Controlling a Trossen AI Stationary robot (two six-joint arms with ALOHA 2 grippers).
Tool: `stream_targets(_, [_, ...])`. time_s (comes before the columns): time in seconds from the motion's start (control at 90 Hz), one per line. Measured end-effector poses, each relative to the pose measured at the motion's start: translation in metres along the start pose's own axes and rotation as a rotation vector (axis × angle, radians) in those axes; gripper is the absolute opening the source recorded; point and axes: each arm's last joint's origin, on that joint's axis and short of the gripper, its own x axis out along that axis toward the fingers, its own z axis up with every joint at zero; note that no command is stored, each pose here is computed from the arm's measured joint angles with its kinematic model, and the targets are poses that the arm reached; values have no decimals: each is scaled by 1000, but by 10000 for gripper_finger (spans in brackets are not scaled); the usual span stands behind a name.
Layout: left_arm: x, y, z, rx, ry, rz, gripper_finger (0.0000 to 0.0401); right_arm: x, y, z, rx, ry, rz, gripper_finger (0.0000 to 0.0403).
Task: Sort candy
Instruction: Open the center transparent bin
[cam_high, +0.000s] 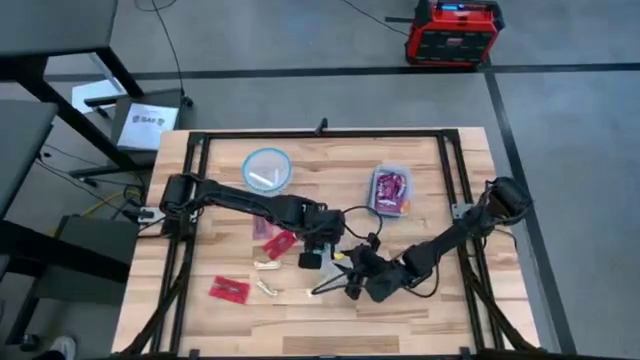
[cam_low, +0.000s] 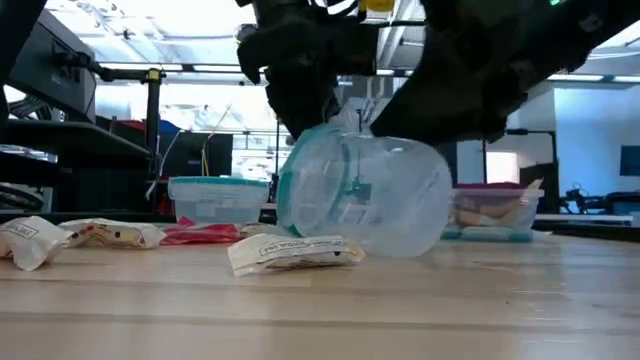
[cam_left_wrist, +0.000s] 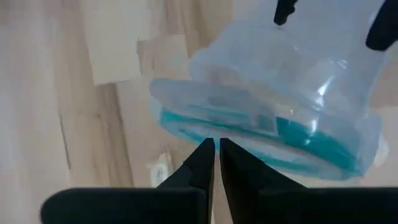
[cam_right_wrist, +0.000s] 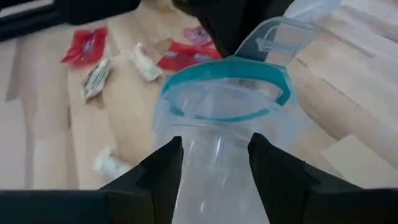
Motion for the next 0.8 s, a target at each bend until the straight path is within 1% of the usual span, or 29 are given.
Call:
stream_targets(0.1, [0, 0, 1, 2, -13, 0, 13, -10, 1, 3, -11, 12, 33, 171])
stream_targets(0.244, [0, 0, 1, 1, -10, 1, 13, -19, 8, -2, 30, 61, 103, 171])
stream_targets(0.333, [0, -1, 2, 0, -18, 1, 13, -21, 13, -9, 54, 63, 112, 171])
stream_targets(0.478, [0, -3, 3, 6, -24, -1, 13, -27, 17, -12, 46, 52, 114, 171])
stream_targets(0.611, [-1, -5, 3, 24, -21, -4, 13, -38, 14, -5, 18, 42, 126, 171])
stream_targets(0.7, [-9, -6, 7, 23, -30, -5, 13, -46, 14, 5, 46, 62, 189, 171])
stream_targets(0.744, [-15, -7, 11, 29, -57, -5, 13, -49, 15, 7, 70, 80, 225, 171])
stream_targets(0.8, [-23, -9, 14, 33, -88, -6, 13, -51, 14, 9, 72, 94, 245, 172])
